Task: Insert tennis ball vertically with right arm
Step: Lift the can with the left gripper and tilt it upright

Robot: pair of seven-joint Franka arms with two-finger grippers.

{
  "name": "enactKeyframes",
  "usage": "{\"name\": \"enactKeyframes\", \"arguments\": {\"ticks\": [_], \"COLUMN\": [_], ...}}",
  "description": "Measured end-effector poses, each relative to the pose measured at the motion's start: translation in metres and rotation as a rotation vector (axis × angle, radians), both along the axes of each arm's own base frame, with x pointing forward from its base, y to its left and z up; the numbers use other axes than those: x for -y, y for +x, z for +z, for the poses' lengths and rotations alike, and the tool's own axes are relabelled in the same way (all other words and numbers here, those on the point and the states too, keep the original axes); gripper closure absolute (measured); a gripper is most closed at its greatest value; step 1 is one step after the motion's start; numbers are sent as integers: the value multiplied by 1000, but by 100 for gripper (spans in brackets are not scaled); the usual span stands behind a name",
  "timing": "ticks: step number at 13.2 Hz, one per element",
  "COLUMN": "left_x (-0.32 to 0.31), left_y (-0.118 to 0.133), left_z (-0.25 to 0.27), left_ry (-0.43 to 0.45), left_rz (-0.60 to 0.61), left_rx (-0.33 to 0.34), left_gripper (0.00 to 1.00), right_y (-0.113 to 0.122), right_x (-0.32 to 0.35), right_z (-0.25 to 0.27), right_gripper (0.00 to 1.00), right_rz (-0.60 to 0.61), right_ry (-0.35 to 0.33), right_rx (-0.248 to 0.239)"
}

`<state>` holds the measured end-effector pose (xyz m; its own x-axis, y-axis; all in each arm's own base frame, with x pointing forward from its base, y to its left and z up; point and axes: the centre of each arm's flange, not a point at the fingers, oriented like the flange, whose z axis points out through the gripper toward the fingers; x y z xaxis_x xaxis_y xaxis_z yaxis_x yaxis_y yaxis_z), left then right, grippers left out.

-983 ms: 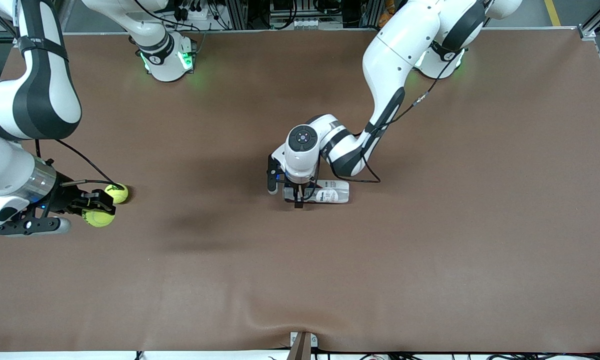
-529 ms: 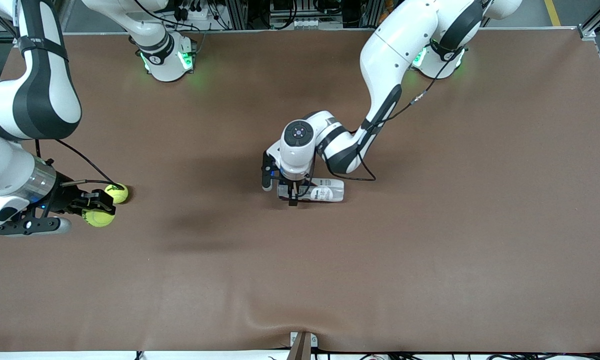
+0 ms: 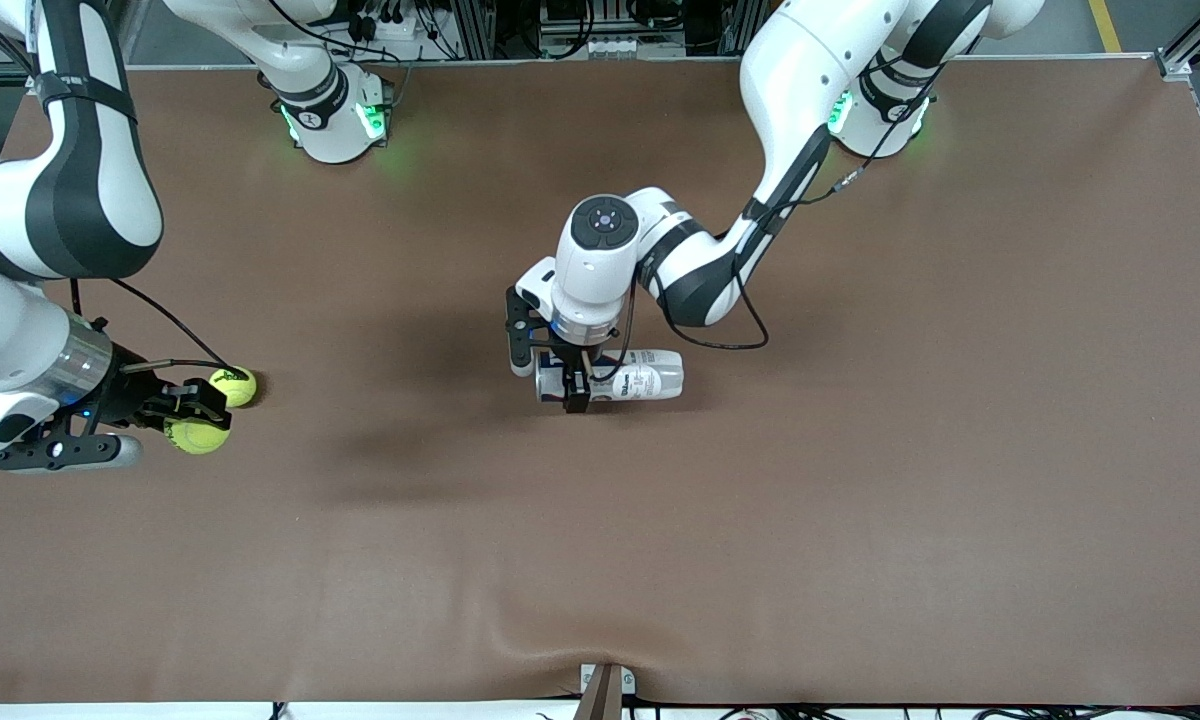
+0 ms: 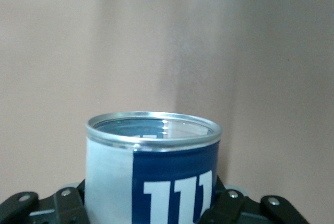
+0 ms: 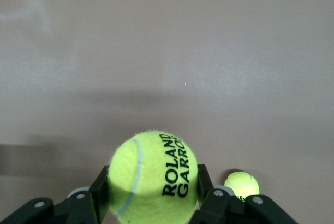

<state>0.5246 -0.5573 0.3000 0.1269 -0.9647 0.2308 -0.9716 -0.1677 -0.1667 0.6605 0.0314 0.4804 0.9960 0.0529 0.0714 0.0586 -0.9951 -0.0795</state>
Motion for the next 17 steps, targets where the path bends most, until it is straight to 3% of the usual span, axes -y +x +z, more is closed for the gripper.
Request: {"name": "enactKeyframes", "arguments": {"ticks": [8, 17], "left_x": [-3, -8], "left_y": [3, 7], "left_z": [68, 78], "left_ry": [-108, -135], "left_rz": [227, 369], "left_rx": [18, 20], "left_gripper": [23, 23], "right_y": [0, 0], "right_x": [0, 0], "right_z": [0, 0], "right_gripper": [33, 33], "right_rz": [0, 0], "right_ry": [0, 0], "right_rx": [-1, -2]}}
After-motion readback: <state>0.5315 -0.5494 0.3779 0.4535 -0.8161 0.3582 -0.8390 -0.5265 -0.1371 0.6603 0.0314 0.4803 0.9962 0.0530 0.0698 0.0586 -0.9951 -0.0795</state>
